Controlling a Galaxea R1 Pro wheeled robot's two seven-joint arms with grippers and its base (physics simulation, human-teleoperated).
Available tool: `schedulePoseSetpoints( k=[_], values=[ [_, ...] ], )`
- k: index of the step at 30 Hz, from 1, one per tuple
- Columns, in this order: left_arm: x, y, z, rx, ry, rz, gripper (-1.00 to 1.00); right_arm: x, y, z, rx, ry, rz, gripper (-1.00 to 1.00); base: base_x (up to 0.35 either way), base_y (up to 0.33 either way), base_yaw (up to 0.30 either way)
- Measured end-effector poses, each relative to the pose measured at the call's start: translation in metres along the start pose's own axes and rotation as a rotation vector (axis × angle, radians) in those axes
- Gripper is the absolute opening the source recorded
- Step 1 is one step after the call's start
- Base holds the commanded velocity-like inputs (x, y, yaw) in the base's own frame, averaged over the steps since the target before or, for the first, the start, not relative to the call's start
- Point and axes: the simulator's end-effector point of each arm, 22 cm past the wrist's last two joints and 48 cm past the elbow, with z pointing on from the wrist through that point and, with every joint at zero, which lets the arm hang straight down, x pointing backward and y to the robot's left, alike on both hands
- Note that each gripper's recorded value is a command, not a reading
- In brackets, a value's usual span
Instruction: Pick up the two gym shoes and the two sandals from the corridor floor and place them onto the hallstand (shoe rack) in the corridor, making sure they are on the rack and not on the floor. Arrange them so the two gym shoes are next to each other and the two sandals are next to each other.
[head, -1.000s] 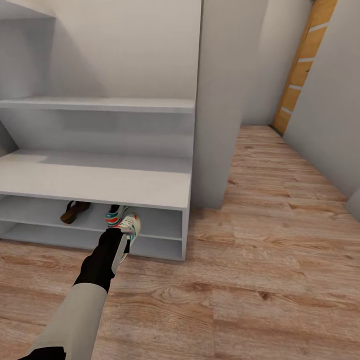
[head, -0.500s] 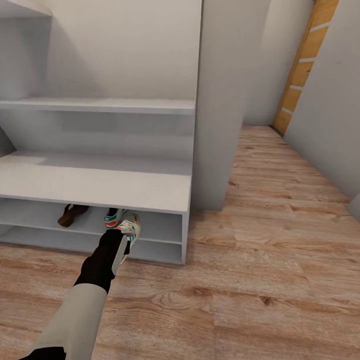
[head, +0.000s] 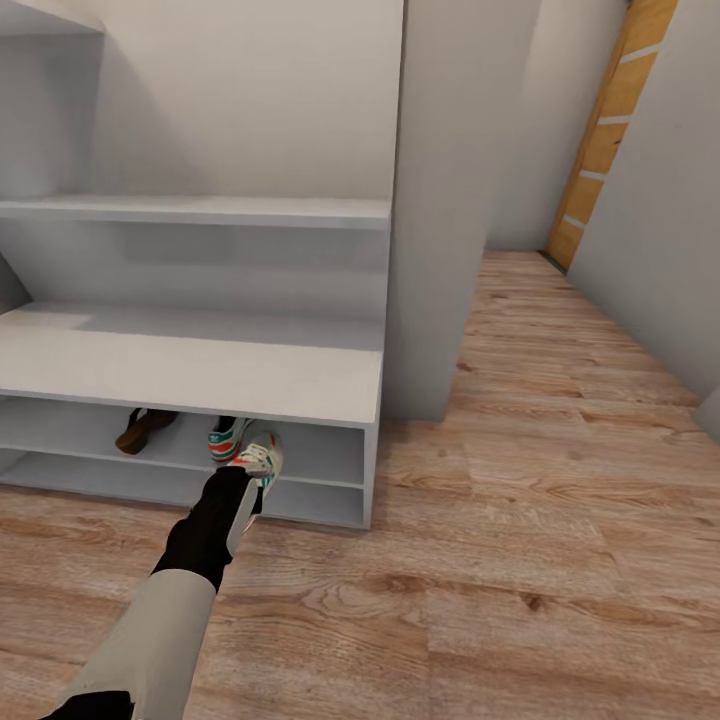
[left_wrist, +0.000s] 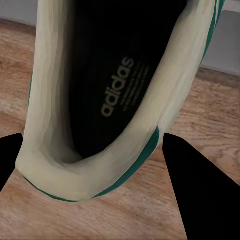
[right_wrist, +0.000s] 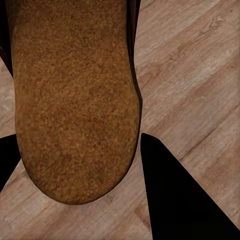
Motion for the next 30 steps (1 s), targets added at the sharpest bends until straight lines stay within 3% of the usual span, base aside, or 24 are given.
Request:
schedulePoseSetpoints(
  k=[7, 23, 30],
  values=[
    [0.0005, -0.0001, 0.0003, 0.0, 0.001, 0.0, -1.0, 0.0, 0.0001, 0.0, 0.0, 0.0, 0.0, -1.0, 0.204, 0.0, 0.0],
    [-0.0027, 0.0004, 0.0004, -0.001, -0.014, -0.006, -1.0, 0.0003, 0.0002, 0.0, 0.0, 0.0, 0.0, -1.0, 0.021, 0.0, 0.0],
    [-0.0047, 0.0026, 0.0015, -0.002, -0.023, -0.022, -1.0, 0.0002, 0.0001, 0.0, 0.0, 0.0, 0.0, -1.0, 0.17, 0.0, 0.0]
  ],
)
